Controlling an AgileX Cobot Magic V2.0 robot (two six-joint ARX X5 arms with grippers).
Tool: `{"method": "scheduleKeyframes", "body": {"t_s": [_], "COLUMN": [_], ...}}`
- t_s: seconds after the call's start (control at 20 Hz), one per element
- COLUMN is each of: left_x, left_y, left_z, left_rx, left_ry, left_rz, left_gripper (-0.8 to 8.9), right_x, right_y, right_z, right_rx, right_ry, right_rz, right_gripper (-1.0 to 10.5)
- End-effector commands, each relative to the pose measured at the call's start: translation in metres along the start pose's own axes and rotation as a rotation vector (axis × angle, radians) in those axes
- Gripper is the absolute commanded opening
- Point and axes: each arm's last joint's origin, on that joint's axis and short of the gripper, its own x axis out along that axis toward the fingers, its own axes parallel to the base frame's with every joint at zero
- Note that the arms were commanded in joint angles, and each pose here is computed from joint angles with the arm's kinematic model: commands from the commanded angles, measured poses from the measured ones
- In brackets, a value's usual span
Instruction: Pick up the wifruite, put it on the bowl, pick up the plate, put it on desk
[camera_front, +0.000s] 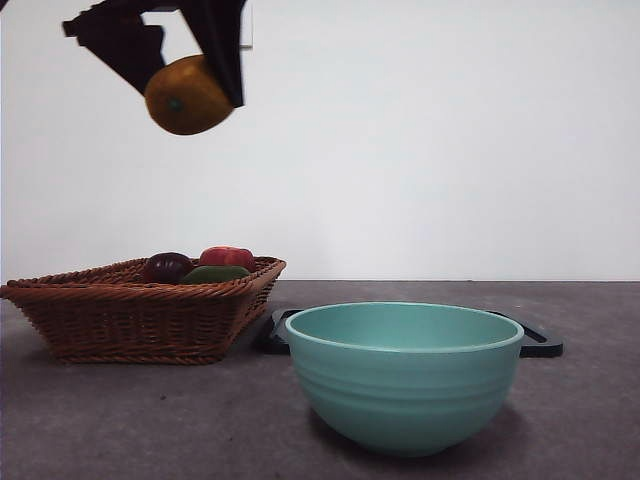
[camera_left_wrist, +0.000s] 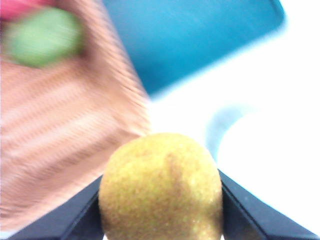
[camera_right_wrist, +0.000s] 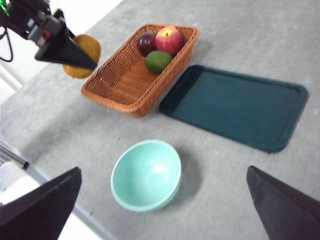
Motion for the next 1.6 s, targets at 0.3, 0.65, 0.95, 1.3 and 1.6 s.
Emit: {"method": "scheduleKeyframes", "body": {"t_s": [0.3,0.65,0.95,1.3,1.6], "left_x": [0.003,0.043,0.102,0.142,0.165], "left_y": [-0.070,-0.109,-0.132,-0.139,-0.136], "left_z": [-0.009,-0.016,-0.019,-0.020,-0.023], "left_rx": [0.112,0.136,0.159,0.142,0.132], "left_ry": [-0.007,0.103,0.207,0.236,0.259], "left_rz": [-0.117,-0.133,-0.109,-0.076,0.004], "left_gripper": [2.17,2.17,2.17,2.13,2.13], "right_x": [-0.021,-0.022,-0.022,-0.022,-0.022], "right_y": [0.014,0.016,0.016,0.016,0.016], "right_z": [-0.019,-0.021,-0.020,-0.018,-0.017], "right_rx": [0.011,0.020,0.015,0.000,-0.003], "right_ry": [0.024,0.021,0.016,-0.008,-0.012], "right_rz": [0.075,0.126,0.107,0.102,0.102], "right_gripper": [6.0,6.0,6.0,6.0,6.0]}}
